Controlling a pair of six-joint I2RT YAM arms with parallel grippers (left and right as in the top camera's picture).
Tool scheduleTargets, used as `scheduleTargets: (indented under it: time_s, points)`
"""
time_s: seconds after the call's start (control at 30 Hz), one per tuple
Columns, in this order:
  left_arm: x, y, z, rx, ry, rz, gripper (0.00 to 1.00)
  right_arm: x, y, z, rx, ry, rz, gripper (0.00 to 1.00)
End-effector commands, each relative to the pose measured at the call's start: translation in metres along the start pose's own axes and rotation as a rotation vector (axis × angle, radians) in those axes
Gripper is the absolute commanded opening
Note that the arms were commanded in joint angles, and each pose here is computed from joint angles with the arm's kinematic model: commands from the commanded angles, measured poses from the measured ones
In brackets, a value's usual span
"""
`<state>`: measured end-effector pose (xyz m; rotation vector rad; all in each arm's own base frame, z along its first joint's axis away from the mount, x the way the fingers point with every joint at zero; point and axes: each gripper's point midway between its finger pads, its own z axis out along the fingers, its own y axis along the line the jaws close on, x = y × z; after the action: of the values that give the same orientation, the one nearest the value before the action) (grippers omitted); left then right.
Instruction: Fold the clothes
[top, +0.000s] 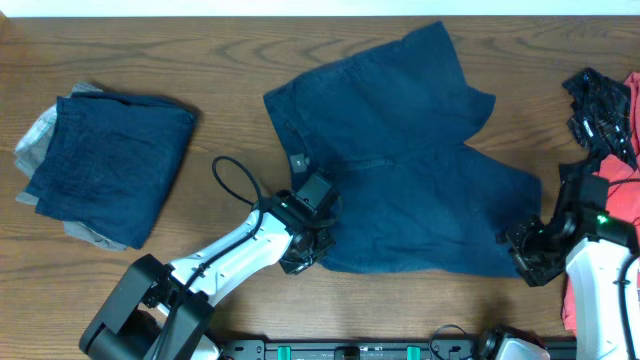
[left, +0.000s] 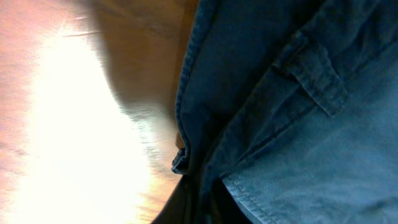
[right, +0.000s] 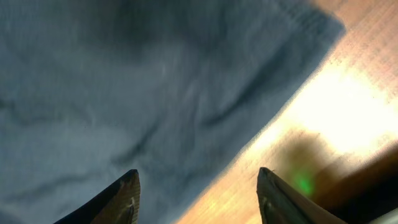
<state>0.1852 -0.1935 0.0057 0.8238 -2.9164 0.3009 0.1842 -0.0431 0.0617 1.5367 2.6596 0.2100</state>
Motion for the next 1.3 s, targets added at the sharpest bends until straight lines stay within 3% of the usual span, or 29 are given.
scheduleTargets:
  time_s: [0.0, 0.17, 0.47, 0.63, 0.8, 0.87, 0.93, 1.07, 1.1, 1.27]
  points:
    - [0.002, 0.017, 0.0, -0.055, -0.002, 0.021, 0.06, -0.003, -0.012, 0.01, 0.037, -0.036, 0.069, 0.59]
    - [-0.005, 0.032, -0.011, -0.082, 0.009, 0.094, 0.06, -0.012, -0.023, 0.022, 0.077, -0.102, 0.11, 0.62]
    - [-0.017, 0.035, -0.018, -0.062, -0.001, 0.127, 0.06, 0.012, -0.05, 0.037, 0.168, -0.035, 0.177, 0.67]
    - [-0.017, 0.035, -0.018, -0.063, 0.0, 0.152, 0.06, 0.014, -0.057, 0.047, 0.178, -0.048, 0.231, 0.8]
    - [-0.017, 0.035, -0.018, -0.063, 0.0, 0.165, 0.06, 0.011, -0.057, 0.058, 0.155, -0.076, 0.256, 0.79]
    - [-0.017, 0.035, -0.018, -0.063, 0.0, 0.165, 0.06, 0.011, -0.058, 0.063, 0.145, -0.087, 0.27, 0.73]
    - [-0.017, 0.035, -0.018, -0.063, 0.0, 0.165, 0.06, 0.009, -0.058, 0.067, 0.139, -0.1, 0.268, 0.61]
    - [-0.016, 0.034, -0.019, -0.062, 0.002, 0.222, 0.06, 0.007, -0.058, 0.067, 0.139, -0.111, 0.254, 0.1]
    - [-0.016, 0.035, -0.021, -0.062, 0.002, 0.233, 0.06, 0.007, -0.058, 0.067, 0.138, -0.112, 0.244, 0.03]
    - [-0.012, 0.031, -0.043, -0.021, -0.023, 0.329, 0.06, -0.005, -0.04, 0.046, 0.102, -0.111, 0.11, 0.01]
